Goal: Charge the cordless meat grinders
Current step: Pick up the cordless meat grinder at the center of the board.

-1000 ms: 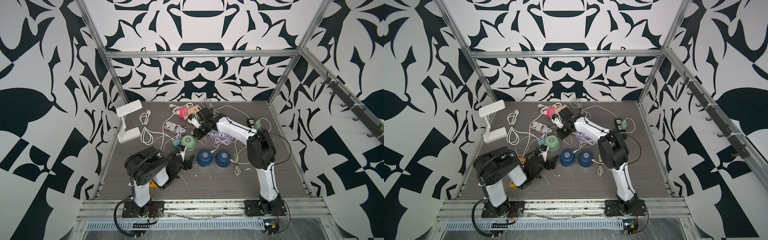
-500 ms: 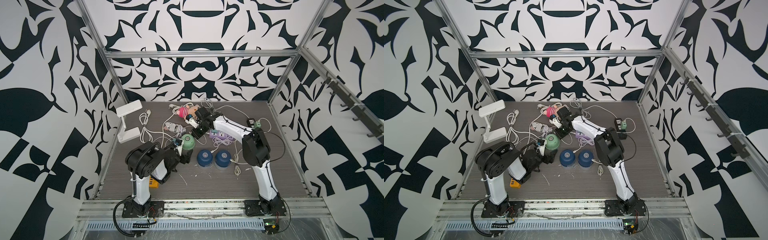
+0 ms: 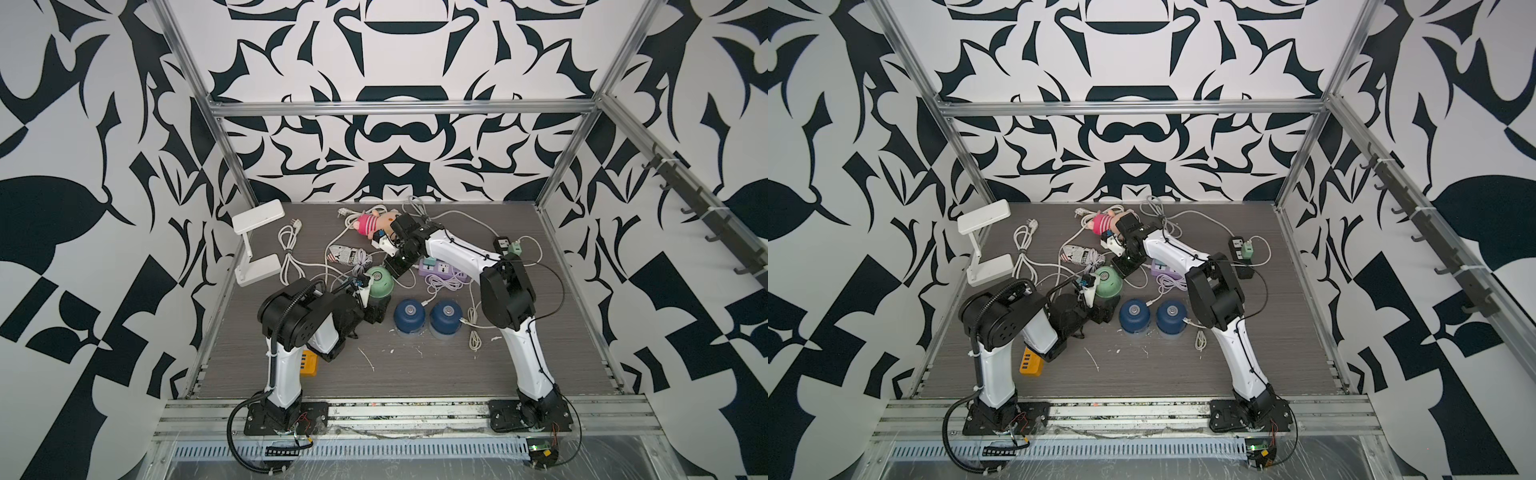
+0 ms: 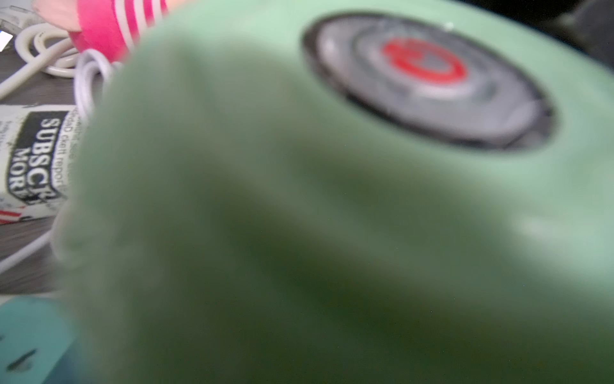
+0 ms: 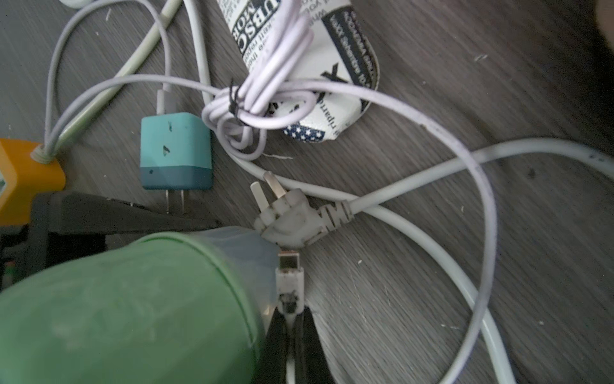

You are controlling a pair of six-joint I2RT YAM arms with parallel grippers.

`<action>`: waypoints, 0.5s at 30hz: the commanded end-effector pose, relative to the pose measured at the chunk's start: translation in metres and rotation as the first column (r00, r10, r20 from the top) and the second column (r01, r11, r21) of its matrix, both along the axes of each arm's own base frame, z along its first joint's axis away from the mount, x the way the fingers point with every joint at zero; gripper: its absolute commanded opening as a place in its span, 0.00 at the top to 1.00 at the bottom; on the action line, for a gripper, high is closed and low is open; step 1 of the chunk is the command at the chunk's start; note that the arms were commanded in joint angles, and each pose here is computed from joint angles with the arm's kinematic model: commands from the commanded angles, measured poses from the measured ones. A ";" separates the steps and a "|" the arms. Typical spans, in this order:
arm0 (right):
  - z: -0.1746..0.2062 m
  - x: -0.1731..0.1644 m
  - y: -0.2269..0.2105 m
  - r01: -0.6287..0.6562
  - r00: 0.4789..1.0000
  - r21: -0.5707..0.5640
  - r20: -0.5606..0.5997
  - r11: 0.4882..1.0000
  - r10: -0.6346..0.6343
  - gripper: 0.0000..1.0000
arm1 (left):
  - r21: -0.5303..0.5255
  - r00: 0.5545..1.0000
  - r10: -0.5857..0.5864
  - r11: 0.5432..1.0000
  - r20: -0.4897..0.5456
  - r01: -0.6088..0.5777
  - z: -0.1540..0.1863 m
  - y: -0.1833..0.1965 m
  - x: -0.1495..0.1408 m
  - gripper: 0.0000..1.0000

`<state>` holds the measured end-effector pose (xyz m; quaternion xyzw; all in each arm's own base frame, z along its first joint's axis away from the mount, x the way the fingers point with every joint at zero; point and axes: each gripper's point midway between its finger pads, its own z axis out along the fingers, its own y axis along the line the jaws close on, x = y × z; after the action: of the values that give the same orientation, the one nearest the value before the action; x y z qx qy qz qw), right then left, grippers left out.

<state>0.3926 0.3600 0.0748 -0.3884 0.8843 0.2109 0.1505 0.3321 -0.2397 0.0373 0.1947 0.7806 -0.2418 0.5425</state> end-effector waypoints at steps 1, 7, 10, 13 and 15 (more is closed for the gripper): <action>0.017 -0.015 0.016 -0.060 0.998 0.046 -0.021 0.997 0.061 1.00 | -0.023 0.998 -0.013 1.000 0.067 0.015 0.016 -0.007 0.010 0.09; 0.009 -0.018 0.020 -0.073 0.996 0.032 -0.043 0.997 0.075 1.00 | -0.014 0.997 -0.010 1.000 0.075 0.011 0.019 -0.005 0.009 0.09; 0.007 -0.017 0.022 -0.071 0.996 0.036 -0.043 0.997 0.072 1.00 | -0.013 0.998 -0.001 1.000 0.064 0.001 0.017 -0.001 0.006 0.07; 0.005 -0.016 0.021 -0.068 0.997 0.031 -0.044 0.997 0.070 1.00 | -0.023 0.998 0.019 1.000 0.051 -0.018 0.015 0.005 0.002 0.04; 0.003 -0.014 0.020 -0.066 0.997 0.029 -0.045 0.997 0.067 1.00 | -0.027 0.999 0.025 0.999 0.042 -0.024 0.015 0.008 -0.002 0.01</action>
<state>0.3864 0.3668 0.0569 -0.3972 0.8842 0.2134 0.1222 0.3313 -0.2377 0.0388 0.1976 0.7786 -0.2360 0.5468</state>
